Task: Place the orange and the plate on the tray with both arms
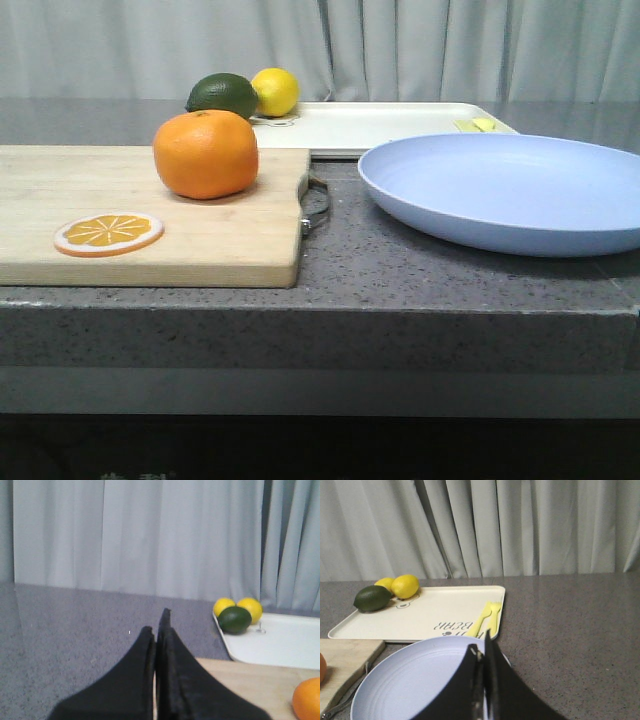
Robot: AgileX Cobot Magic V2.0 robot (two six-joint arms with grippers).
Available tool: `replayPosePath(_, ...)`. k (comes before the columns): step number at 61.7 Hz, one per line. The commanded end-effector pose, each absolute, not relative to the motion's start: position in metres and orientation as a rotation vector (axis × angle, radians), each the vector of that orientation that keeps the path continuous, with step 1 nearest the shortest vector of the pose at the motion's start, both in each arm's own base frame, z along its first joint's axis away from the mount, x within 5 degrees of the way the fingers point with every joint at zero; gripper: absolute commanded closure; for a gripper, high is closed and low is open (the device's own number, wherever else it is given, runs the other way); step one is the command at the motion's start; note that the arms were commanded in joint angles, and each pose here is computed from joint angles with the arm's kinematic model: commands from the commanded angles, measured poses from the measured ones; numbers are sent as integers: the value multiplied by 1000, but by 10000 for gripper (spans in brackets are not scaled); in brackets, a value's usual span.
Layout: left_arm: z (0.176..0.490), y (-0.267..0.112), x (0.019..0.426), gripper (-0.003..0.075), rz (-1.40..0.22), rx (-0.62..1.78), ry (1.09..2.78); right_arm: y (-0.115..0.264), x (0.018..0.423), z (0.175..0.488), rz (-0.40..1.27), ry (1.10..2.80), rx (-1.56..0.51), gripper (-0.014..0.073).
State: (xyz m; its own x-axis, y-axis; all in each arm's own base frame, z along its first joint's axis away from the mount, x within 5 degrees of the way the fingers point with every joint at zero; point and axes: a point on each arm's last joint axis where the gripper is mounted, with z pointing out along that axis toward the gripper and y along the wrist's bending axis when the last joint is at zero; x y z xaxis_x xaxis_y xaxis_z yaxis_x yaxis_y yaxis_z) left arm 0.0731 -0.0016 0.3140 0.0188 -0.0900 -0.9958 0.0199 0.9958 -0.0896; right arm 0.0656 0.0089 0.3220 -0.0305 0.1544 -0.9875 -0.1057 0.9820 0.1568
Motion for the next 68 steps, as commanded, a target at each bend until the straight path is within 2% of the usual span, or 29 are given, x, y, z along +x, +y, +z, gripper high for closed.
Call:
replayPosePath(1,334,-1,93,738,-92,-68,1566,9,85,347,210,1590,51,707)
replayPosePath(11,340,-1,117,738,-90,-72,1631,10,117,347,201,1673,63,707)
replayPosePath(21,339,-1,121,737,-90,-73,1638,9,123,347,191,1667,65,697)
replayPosePath(24,339,-1,121,737,-89,-73,1634,9,123,347,181,1667,58,672)
replayPosePath(29,340,-1,121,715,-89,-74,1622,8,123,347,139,1668,27,580)
replayPosePath(34,340,-1,121,625,-89,-74,1619,7,123,347,86,1670,-13,411)
replayPosePath(37,340,-1,121,538,-89,-74,1619,7,123,347,60,1670,-33,304)
replayPosePath(42,340,-1,121,332,-89,-74,1619,6,123,347,37,1670,-50,136)
replayPosePath(47,340,-1,121,121,-89,-74,1617,6,123,347,37,1670,-50,25)
replayPosePath(51,340,-1,121,14,-89,-74,1617,6,123,346,37,1672,-51,-16)
replayPosePath(68,341,-1,121,92,-89,-74,1615,6,123,345,37,1689,-52,-6)
